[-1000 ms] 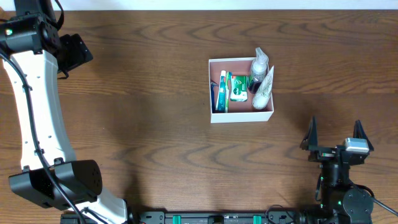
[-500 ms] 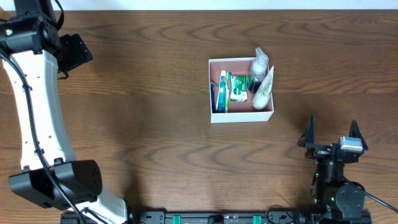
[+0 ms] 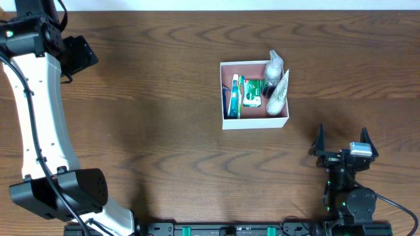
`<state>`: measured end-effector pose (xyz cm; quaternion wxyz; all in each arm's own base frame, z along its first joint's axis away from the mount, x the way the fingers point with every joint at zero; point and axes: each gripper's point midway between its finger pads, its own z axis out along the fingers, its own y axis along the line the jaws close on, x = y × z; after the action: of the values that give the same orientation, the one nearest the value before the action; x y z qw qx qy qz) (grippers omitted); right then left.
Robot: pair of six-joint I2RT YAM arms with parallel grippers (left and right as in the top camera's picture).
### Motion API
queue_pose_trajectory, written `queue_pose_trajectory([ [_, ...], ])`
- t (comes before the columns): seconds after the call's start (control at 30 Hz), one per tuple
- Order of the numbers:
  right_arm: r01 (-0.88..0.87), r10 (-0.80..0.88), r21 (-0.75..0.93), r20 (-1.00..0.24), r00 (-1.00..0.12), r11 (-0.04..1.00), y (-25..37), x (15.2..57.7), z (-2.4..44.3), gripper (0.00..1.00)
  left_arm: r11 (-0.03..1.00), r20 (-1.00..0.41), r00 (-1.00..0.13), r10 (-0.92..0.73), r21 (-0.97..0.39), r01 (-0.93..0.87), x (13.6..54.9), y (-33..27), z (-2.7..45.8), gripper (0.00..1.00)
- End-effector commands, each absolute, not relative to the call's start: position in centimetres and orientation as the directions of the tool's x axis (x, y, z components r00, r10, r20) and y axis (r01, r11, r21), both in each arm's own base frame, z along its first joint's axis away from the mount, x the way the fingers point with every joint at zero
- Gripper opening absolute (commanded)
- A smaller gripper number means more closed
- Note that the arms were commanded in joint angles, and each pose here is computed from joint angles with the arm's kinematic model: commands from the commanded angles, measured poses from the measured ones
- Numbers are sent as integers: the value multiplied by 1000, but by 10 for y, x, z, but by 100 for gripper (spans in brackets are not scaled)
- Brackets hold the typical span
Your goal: Pack container
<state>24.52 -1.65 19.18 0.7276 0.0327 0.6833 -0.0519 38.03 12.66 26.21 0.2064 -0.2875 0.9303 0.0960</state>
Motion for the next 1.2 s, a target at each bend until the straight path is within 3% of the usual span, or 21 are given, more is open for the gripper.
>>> queue_pose_trajectory([
  [0.0,93,-44,-43,-999,15,995,-11,246,179,99,811,-427,-753,-501,72,-580,379,129,257,98],
  [0.17,85,-49,-55,-997,-64,995,-10,246,160,99,811,-427,-753,-501,72,-580,379,129,257,98],
  [1.17,83,-50,-55,-997,-63,995,-10,246,160,99,811,-427,-753,-500,72,-580,379,129,257,98],
])
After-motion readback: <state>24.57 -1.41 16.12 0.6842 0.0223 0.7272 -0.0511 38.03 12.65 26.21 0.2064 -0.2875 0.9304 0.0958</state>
